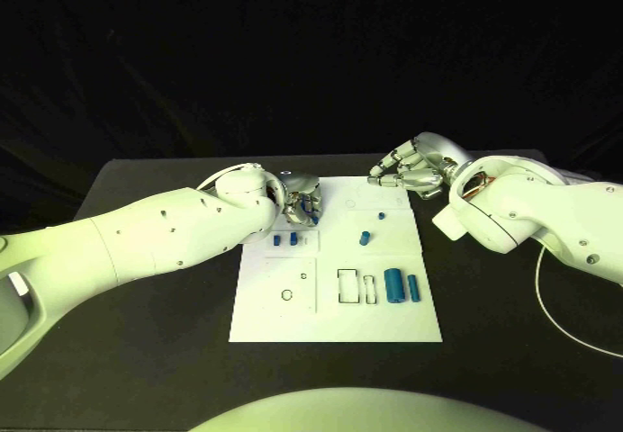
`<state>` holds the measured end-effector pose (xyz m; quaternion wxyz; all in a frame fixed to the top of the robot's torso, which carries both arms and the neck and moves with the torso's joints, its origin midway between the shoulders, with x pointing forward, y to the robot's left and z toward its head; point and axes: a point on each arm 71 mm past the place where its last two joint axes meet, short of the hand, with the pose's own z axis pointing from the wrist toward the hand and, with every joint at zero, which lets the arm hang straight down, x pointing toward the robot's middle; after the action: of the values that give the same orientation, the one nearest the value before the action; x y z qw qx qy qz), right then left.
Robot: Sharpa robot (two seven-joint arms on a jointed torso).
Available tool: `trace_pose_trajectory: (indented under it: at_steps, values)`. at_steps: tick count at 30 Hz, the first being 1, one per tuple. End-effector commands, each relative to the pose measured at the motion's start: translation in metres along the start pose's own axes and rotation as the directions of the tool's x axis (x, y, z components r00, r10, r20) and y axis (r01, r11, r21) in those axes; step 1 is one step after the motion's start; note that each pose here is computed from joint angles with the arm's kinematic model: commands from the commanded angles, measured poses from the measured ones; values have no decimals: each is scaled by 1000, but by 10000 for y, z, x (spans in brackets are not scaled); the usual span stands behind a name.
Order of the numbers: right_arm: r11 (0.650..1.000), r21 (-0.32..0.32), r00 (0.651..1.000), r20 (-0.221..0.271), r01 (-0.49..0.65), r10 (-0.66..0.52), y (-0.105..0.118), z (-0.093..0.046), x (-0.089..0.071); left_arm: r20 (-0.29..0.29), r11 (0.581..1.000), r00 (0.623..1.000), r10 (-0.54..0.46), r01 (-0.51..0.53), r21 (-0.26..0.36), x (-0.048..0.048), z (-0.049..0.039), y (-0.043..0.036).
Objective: Assemble the parts on the task board
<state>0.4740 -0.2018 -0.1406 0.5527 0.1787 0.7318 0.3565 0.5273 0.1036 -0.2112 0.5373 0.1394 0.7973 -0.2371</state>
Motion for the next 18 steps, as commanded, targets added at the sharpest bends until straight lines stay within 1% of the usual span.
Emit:
trace_pose_trajectory:
  at_steps: [1,5,10,15,18]
  values:
    - [1000,-9,1000,-18,8,-8,13,0,21,10,1000,1000,-22,22,4,35,1,0]
    - [1000,-9,1000,-18,9,-9,12,1,21,38,999,998,-47,47,5,12,-15,21]
    - [1000,-7,1000,-18,9,-9,6,1,17,73,995,992,-99,99,2,-23,-61,74]
    - [1000,-4,1000,-14,10,-10,-10,3,3,83,988,985,-153,154,-4,-42,-144,135]
    - [1000,0,1000,-10,10,-10,-26,4,-11,90,984,980,-176,177,-9,-70,-204,179]
